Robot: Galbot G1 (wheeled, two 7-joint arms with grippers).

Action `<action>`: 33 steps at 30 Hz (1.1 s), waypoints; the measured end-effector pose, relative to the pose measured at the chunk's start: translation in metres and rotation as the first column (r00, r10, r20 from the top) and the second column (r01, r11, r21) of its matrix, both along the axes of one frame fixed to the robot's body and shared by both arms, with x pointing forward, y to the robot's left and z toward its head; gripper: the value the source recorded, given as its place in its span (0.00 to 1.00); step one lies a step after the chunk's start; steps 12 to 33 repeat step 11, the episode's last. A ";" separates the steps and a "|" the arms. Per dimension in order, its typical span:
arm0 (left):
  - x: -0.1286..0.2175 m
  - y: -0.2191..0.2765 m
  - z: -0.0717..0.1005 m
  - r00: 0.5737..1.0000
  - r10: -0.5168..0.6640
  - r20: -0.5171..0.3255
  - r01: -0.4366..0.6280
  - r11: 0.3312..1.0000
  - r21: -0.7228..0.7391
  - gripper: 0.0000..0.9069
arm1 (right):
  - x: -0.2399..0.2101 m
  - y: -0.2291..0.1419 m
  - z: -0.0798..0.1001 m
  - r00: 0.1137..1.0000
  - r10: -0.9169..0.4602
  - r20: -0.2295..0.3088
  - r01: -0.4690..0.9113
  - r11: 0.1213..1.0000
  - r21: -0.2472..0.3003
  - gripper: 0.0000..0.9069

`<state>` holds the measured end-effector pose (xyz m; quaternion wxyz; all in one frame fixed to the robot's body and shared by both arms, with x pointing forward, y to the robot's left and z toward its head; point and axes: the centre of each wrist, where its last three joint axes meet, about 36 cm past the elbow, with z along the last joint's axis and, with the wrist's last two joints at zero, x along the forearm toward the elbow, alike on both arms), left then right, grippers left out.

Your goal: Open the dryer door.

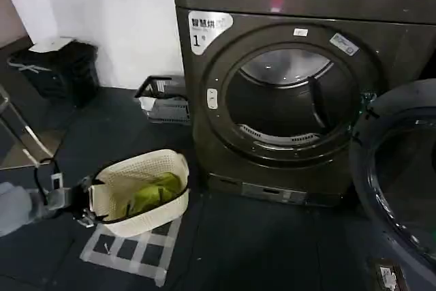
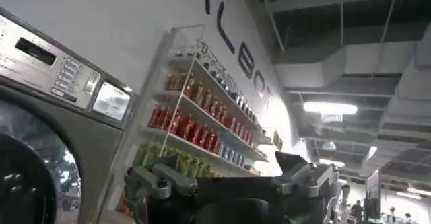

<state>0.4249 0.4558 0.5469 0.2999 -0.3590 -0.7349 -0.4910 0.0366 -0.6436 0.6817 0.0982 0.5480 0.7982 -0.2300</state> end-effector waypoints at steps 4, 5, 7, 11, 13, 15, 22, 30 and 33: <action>0.000 0.001 0.000 1.000 0.006 -0.003 -0.006 1.000 -0.002 1.00 | 0.000 0.000 0.000 1.000 0.003 -0.001 -0.003 1.000 0.000 1.00; 0.000 0.001 0.000 1.000 0.007 -0.004 -0.007 1.000 -0.004 1.00 | 0.000 0.000 0.000 1.000 0.003 -0.002 -0.003 1.000 0.000 1.00; 0.000 0.000 0.000 1.000 0.005 -0.005 -0.005 1.000 -0.003 1.00 | 0.001 0.000 0.000 1.000 0.004 -0.004 -0.004 1.000 0.000 1.00; 0.001 0.000 -0.001 1.000 0.006 -0.004 -0.006 1.000 -0.006 1.00 | 0.002 0.000 -0.001 1.000 0.005 -0.007 -0.005 1.000 0.001 1.00; 0.001 0.000 -0.001 1.000 0.006 -0.004 -0.006 1.000 -0.006 1.00 | 0.002 0.000 -0.001 1.000 0.005 -0.007 -0.005 1.000 0.001 1.00; 0.001 0.000 -0.001 1.000 0.006 -0.004 -0.006 1.000 -0.006 1.00 | 0.002 0.000 -0.001 1.000 0.005 -0.007 -0.005 1.000 0.001 1.00; 0.001 0.000 -0.001 1.000 0.006 -0.004 -0.006 1.000 -0.006 1.00 | 0.002 0.000 -0.001 1.000 0.005 -0.007 -0.005 1.000 0.001 1.00; 0.001 0.000 -0.001 1.000 0.006 -0.004 -0.006 1.000 -0.006 1.00 | 0.002 0.000 -0.001 1.000 0.005 -0.007 -0.005 1.000 0.001 1.00; 0.001 0.000 -0.001 1.000 0.006 -0.004 -0.006 1.000 -0.006 1.00 | 0.002 0.000 -0.001 1.000 0.005 -0.007 -0.005 1.000 0.001 1.00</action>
